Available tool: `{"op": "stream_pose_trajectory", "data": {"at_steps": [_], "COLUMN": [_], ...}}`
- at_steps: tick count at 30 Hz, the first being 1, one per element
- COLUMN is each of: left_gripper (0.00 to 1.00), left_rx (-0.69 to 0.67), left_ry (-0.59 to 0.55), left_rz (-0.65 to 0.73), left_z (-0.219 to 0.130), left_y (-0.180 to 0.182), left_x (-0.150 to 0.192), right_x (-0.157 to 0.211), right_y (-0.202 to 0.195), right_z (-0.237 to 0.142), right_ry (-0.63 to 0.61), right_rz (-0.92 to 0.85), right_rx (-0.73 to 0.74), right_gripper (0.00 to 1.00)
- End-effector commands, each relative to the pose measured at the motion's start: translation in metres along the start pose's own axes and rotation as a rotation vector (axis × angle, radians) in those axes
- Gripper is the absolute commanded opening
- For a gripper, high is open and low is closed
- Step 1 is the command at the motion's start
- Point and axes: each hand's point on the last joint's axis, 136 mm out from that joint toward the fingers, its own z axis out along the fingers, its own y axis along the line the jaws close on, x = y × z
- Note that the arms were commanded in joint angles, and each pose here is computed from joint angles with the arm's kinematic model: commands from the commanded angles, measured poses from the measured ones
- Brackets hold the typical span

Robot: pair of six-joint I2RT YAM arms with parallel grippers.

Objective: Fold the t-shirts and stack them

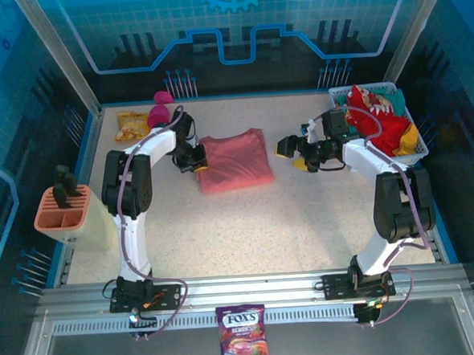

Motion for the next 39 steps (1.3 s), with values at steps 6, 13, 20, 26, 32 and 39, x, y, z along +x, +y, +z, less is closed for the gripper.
{"op": "stream_pose_trajectory", "data": {"at_steps": [6,13,20,26,32,39], "left_gripper": [0.00,0.00,0.00,0.00,0.00,0.00], "left_rx": [-0.371,-0.580,-0.737,-0.884,-0.956,-1.015], "left_ry": [-0.002,0.023,0.017,0.023,-0.024,-0.071], "left_rz": [0.036,0.052,0.118,0.152,0.137,0.124], "left_z": [-0.076,-0.106,-0.125,-0.130,-0.139,-0.143], "left_y": [0.078,0.127,0.161,0.191,0.210,0.227], "left_x": [0.027,0.032,0.015,-0.004,-0.029,-0.062], "right_x": [0.009,0.011,0.020,0.027,0.031,0.041], "right_y": [-0.001,0.006,0.017,0.017,0.021,0.019], "right_z": [-0.007,-0.005,0.004,0.010,0.012,0.019], "right_ry": [0.001,0.003,0.025,0.045,0.056,0.092], "right_rz": [-0.013,-0.033,-0.061,-0.056,-0.068,-0.059], "right_rx": [-0.003,-0.009,-0.034,-0.052,-0.062,-0.062], "right_gripper": [1.00,1.00,1.00,1.00,1.00,1.00]}}
